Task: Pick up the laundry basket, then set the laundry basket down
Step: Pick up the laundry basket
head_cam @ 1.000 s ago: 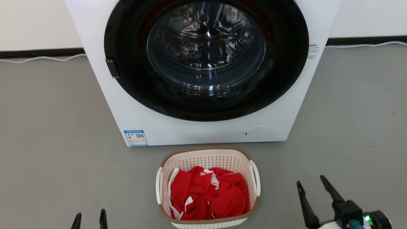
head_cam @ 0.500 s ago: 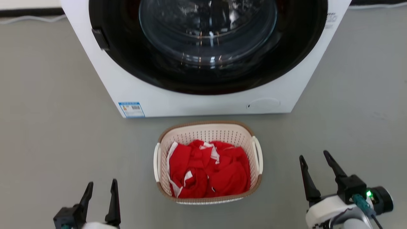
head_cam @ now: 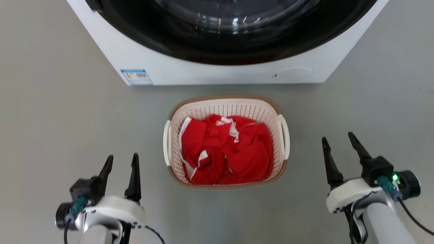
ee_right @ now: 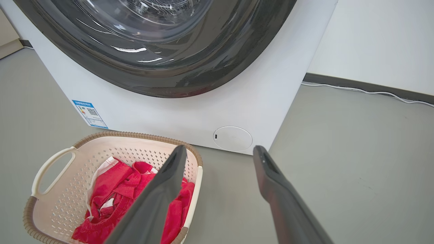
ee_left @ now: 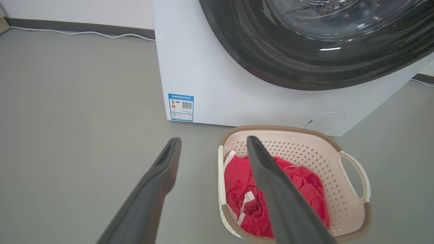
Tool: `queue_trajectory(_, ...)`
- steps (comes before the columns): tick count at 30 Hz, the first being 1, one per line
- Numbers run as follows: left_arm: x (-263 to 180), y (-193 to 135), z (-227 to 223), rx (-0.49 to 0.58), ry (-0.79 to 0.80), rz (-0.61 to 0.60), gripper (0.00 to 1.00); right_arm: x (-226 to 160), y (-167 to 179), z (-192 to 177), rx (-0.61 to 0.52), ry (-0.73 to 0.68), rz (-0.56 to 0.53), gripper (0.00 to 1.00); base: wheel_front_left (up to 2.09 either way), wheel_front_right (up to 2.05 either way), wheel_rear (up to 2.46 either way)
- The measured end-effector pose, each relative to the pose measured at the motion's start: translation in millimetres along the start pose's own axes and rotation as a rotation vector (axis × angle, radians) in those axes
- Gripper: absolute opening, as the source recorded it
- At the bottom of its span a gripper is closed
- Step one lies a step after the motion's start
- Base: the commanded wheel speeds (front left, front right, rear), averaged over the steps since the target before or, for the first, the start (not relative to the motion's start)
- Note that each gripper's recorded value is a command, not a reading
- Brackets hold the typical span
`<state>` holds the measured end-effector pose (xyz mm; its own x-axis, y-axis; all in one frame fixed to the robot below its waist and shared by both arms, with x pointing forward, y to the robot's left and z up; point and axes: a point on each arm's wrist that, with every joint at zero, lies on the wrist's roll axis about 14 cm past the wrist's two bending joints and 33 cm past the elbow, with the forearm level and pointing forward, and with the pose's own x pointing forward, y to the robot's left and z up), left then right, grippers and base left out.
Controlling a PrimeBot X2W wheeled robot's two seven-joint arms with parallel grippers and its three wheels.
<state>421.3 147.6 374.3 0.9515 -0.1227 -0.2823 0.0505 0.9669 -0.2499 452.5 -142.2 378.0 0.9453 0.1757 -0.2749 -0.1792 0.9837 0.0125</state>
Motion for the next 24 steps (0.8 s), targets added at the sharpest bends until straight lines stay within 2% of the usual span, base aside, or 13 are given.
queue_trajectory(24, 93, -12, -63, 0.005, 0.158, -0.088, 1.0, 82, 6, -79, 0.045, 0.148, 0.037, 1.0, 0.0, 0.0, 0.0)
